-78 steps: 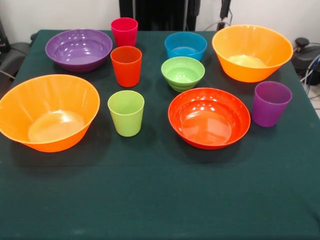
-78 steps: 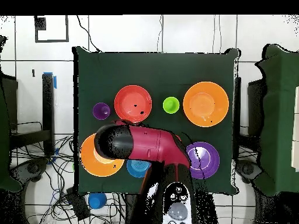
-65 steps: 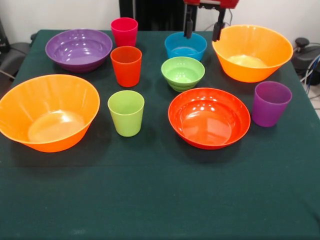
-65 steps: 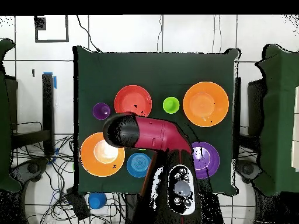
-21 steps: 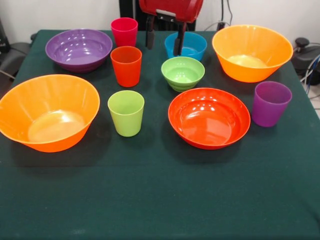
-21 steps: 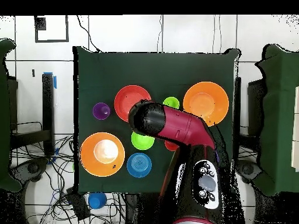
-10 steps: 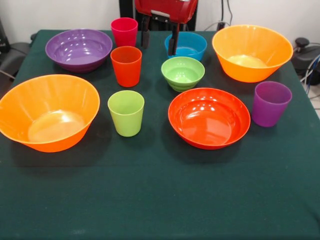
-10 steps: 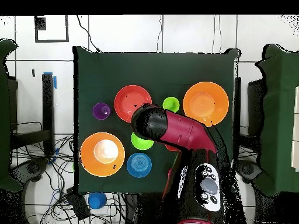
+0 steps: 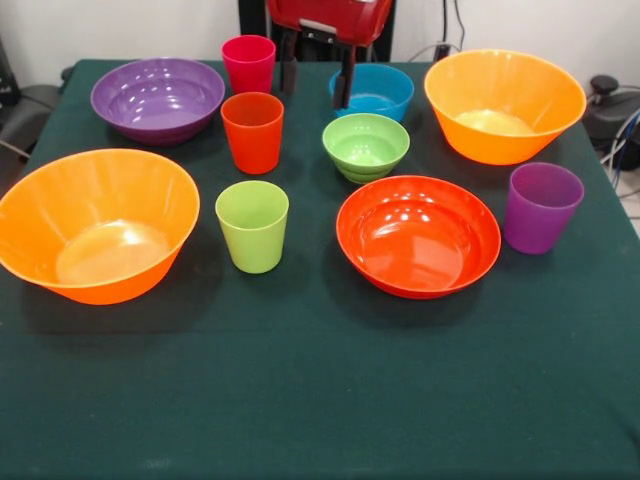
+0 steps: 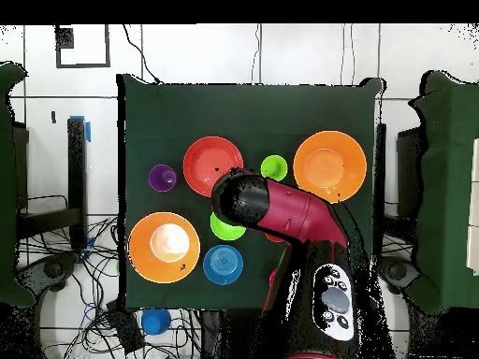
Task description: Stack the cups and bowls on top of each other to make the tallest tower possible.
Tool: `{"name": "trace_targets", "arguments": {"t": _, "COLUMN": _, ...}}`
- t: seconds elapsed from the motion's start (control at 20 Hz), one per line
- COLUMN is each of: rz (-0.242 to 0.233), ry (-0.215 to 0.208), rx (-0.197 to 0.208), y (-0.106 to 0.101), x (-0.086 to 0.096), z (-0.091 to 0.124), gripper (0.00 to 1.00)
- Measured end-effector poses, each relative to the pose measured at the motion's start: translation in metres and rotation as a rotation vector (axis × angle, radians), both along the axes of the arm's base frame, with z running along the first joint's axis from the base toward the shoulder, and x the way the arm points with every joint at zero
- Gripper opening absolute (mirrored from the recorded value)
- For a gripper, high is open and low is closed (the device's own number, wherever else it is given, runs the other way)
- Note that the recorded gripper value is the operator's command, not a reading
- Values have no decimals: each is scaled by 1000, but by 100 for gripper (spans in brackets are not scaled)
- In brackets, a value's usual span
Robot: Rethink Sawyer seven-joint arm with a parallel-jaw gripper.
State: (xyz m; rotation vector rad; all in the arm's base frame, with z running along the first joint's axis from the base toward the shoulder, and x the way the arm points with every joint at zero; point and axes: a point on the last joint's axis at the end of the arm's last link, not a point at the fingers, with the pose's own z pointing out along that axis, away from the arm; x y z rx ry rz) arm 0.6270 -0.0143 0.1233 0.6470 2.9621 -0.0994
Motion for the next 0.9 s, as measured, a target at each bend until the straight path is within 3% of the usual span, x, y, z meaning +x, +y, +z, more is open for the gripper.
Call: {"name": "trace_targets", "arguments": {"t": 0.9, "rz": -44, "ry": -25, "rx": -1, "y": -22, "x": -9, "z": 26, "gripper": 100}}
